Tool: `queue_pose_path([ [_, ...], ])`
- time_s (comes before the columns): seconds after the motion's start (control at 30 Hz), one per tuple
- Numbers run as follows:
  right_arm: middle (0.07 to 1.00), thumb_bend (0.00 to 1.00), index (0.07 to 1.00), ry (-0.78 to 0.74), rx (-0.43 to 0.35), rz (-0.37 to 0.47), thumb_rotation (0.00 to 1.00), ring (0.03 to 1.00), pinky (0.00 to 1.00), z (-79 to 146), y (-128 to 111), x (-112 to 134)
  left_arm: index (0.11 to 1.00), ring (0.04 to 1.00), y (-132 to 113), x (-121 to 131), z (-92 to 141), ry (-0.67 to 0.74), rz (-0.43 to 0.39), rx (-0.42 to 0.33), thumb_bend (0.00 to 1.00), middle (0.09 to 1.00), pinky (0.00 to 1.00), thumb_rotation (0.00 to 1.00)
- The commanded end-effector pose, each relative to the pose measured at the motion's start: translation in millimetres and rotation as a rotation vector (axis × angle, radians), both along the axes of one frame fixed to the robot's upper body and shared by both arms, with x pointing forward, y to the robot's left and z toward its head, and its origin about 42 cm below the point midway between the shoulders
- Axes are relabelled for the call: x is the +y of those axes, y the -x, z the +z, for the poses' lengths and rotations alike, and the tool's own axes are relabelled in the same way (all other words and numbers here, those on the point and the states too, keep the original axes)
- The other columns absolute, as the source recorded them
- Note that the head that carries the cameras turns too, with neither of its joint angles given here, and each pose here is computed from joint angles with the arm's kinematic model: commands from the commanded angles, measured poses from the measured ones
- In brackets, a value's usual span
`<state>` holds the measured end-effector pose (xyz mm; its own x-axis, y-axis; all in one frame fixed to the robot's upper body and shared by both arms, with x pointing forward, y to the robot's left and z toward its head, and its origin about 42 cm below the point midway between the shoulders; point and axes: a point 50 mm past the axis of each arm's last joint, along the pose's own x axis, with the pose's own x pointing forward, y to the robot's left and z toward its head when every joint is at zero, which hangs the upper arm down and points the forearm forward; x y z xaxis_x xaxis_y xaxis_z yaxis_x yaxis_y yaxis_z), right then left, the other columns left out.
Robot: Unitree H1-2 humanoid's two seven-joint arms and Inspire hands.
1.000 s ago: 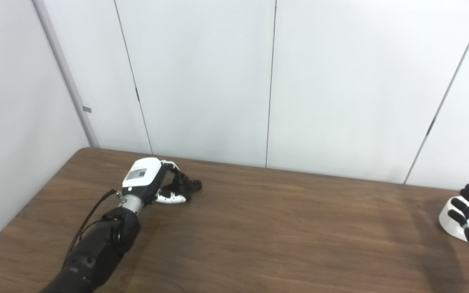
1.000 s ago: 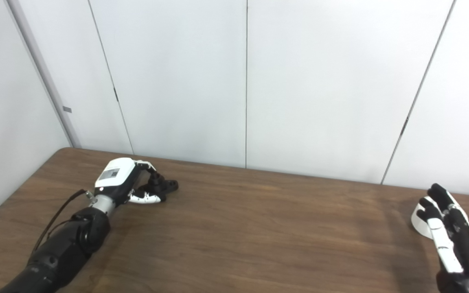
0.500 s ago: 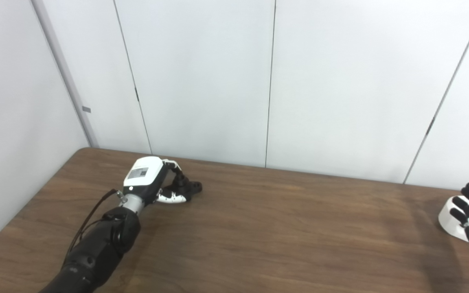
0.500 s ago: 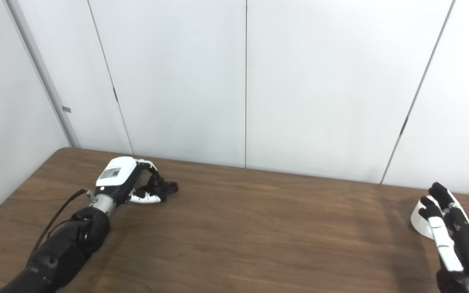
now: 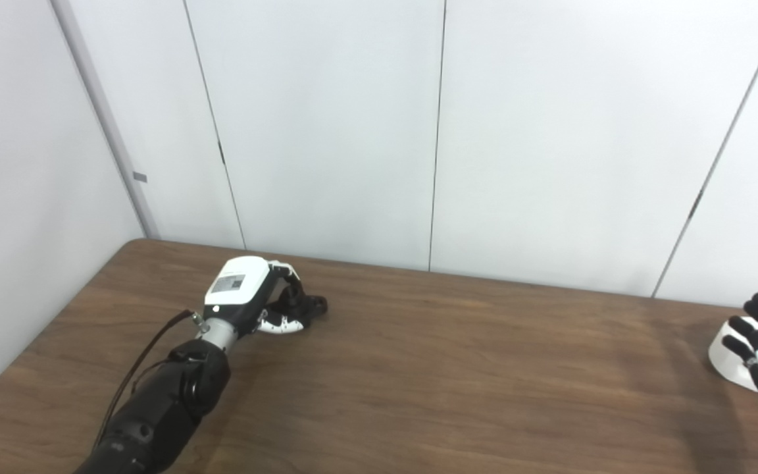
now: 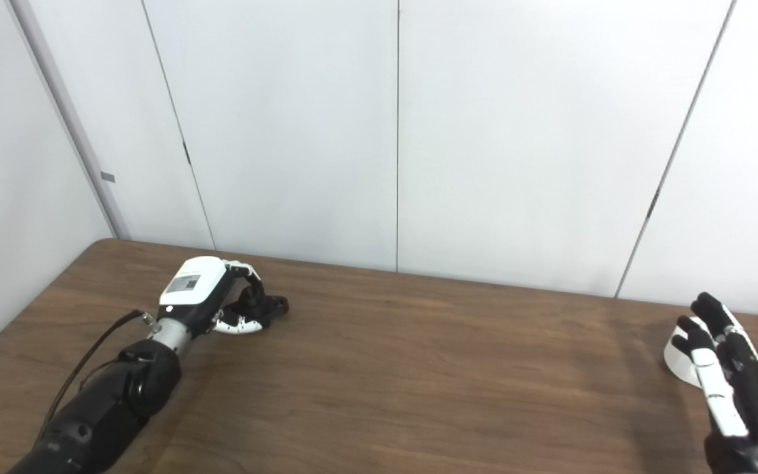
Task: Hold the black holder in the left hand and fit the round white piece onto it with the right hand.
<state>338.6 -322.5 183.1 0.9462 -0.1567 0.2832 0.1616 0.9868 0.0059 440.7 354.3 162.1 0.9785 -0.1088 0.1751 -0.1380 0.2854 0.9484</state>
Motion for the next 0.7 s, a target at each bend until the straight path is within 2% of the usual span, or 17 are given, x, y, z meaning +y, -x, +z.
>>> queue_pose_path([
  [0.0,0.900,0.37,0.870,0.027,-0.096,0.022,0.63,0.858,0.82,25.4,-6.6,-0.5,0.547,0.780,-5.8,-4.7,15.4,0.005,-0.013,-0.038,0.91,0.708,0.75,0.14],
  [0.3,0.897,0.38,0.869,0.046,-0.098,0.012,0.64,0.853,0.81,27.8,-4.6,2.3,0.523,0.779,-5.1,-5.9,14.2,0.011,-0.021,-0.047,0.90,0.693,0.74,0.06],
  [0.67,0.898,0.37,0.866,0.052,-0.098,0.014,0.64,0.856,0.82,29.3,-5.1,3.1,0.520,0.770,-4.5,-7.2,12.0,0.009,-0.022,-0.050,0.92,0.684,0.73,0.09],
])
